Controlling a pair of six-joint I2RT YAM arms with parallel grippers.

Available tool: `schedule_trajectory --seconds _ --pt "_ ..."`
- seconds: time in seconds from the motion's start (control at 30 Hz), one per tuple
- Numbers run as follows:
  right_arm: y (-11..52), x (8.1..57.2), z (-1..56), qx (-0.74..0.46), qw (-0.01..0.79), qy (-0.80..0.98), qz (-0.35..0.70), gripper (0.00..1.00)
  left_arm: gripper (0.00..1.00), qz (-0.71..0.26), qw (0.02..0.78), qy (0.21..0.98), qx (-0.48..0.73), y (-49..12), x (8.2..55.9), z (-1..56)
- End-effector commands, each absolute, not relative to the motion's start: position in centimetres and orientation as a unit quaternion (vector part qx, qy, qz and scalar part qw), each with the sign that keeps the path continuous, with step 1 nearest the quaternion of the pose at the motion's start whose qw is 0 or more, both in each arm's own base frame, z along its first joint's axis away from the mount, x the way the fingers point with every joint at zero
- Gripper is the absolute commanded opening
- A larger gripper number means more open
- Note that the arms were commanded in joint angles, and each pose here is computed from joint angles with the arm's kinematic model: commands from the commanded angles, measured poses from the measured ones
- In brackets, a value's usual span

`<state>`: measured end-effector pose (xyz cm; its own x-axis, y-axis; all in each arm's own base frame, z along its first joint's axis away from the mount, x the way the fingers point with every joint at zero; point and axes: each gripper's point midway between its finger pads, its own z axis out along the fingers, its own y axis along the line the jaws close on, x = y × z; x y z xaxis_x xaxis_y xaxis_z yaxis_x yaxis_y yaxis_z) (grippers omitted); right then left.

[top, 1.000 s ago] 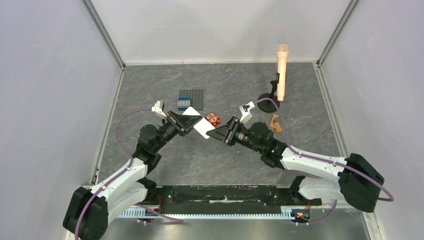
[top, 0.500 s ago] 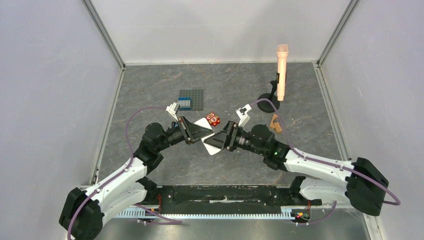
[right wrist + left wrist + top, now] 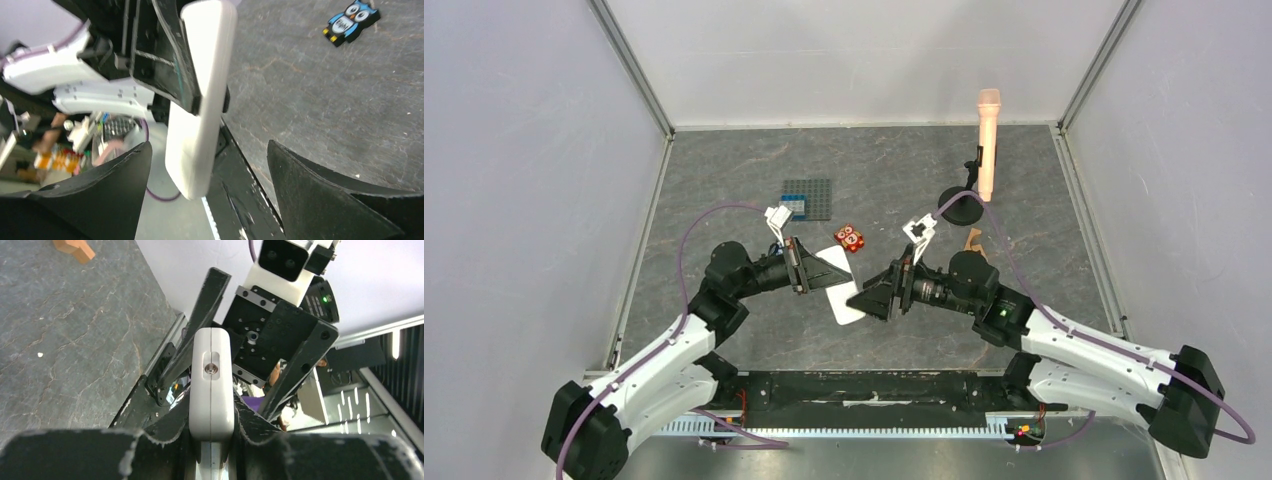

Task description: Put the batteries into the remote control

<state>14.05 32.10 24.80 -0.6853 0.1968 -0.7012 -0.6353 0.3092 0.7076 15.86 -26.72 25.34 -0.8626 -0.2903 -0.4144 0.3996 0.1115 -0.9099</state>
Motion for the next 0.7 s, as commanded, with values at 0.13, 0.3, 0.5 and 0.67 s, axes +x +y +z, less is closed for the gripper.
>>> schedule_trajectory --seconds 0.13,0.3,0.5,0.67 --pt "33.3 11.3 25.9 -0.296 0.348 0.676 0.578 0.74 0.02 -0.689 0.291 0.638 0.181 -26.8 12.8 29.7" --pt "34.0 11.4 25.4 -0.295 0.332 0.683 0.579 0.56 0.02 -0.692 0.289 0.632 0.197 -26.8 12.4 29.7" --pt "34.3 11.3 24.9 -0.291 0.322 0.685 0.585 0.38 0.02 -0.693 0.287 0.632 0.196 -26.8 12.4 29.4" --pt "34.4 11.5 25.0 -0.283 0.323 0.687 0.586 0.16 0.07 -0.694 0.289 0.63 0.196 -26.8 12.5 29.5"
